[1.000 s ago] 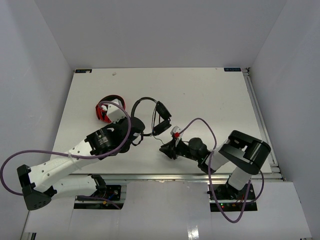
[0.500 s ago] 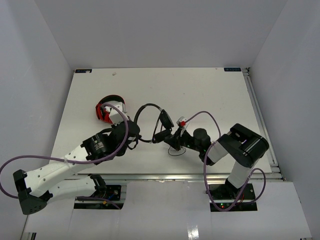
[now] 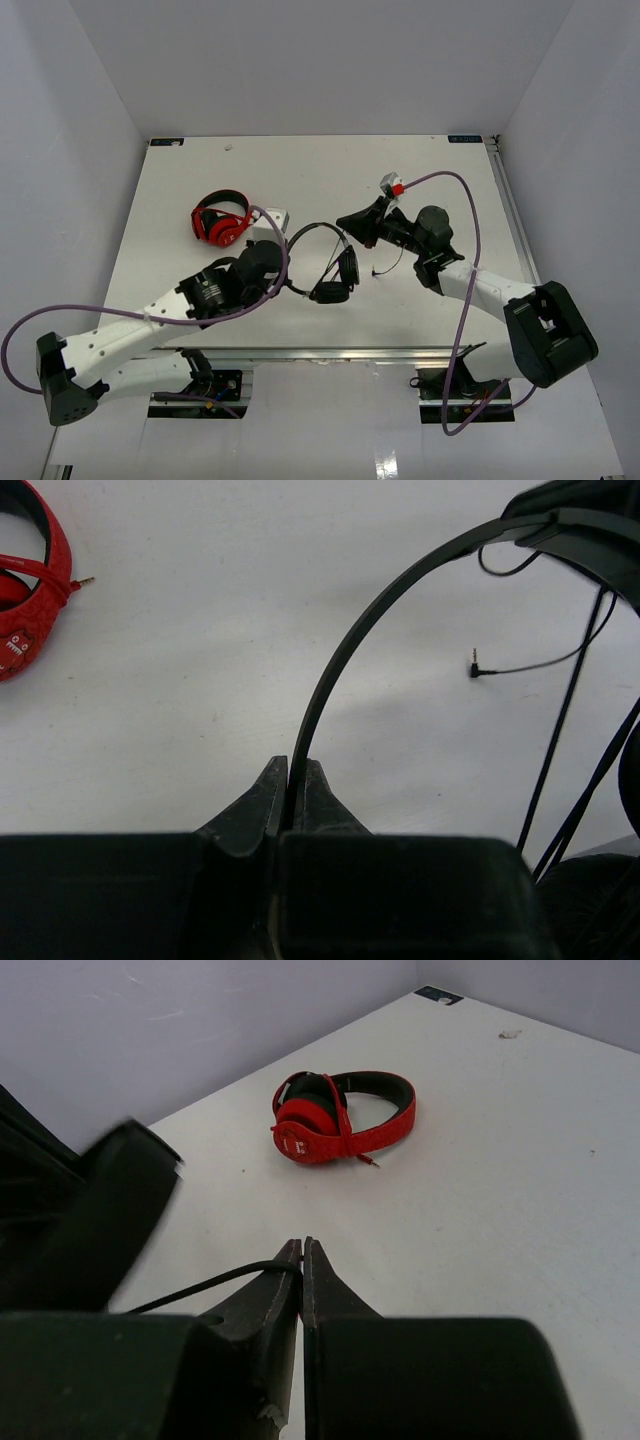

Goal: Wrap the headphones

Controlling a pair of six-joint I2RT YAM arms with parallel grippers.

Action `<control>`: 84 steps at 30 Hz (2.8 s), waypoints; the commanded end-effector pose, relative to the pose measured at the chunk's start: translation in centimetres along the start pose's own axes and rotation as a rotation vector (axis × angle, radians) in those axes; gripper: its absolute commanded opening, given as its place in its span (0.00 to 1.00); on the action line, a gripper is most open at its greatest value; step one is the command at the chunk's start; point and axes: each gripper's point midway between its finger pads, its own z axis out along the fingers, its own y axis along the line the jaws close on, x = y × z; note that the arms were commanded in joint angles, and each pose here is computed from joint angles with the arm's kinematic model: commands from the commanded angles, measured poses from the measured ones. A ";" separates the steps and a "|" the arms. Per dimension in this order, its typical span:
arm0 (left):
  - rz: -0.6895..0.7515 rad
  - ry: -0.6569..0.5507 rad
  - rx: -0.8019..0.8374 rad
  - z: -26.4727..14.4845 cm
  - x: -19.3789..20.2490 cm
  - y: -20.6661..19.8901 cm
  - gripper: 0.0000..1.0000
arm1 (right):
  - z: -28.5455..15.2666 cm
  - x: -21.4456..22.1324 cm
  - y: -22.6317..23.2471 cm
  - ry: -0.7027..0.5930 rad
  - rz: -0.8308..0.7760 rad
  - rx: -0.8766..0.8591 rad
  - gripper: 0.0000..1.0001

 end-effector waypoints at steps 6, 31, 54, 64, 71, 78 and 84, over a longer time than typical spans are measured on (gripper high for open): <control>0.244 0.024 -0.251 2.1 1.5 2.9 0.00 | -2.4 0.7 -2.5 0.270 0.084 0.213 0.08; 0.478 -0.083 -0.563 0.9 1.6 5.7 0.00 | -4.2 0.5 4.9 0.362 0.064 -0.169 0.08; 0.319 -0.073 -0.508 2.1 2.9 4.0 0.00 | -2.5 1.1 10.9 0.273 0.258 -0.541 0.14; 0.119 -0.074 -0.488 1.4 1.9 3.5 0.00 | -1.7 3.2 13.0 0.305 0.246 -0.447 0.11; -0.016 -0.078 -0.549 1.0 1.5 3.7 0.00 | -1.2 4.5 15.1 0.319 0.235 -0.387 0.09; -0.109 -0.089 -0.516 1.0 0.5 2.9 0.00 | -0.2 7.7 16.4 0.359 0.221 -0.328 0.10; -0.137 -0.108 -0.503 0.7 -0.4 2.7 0.00 | 0.5 9.0 16.7 0.353 0.185 -0.274 0.10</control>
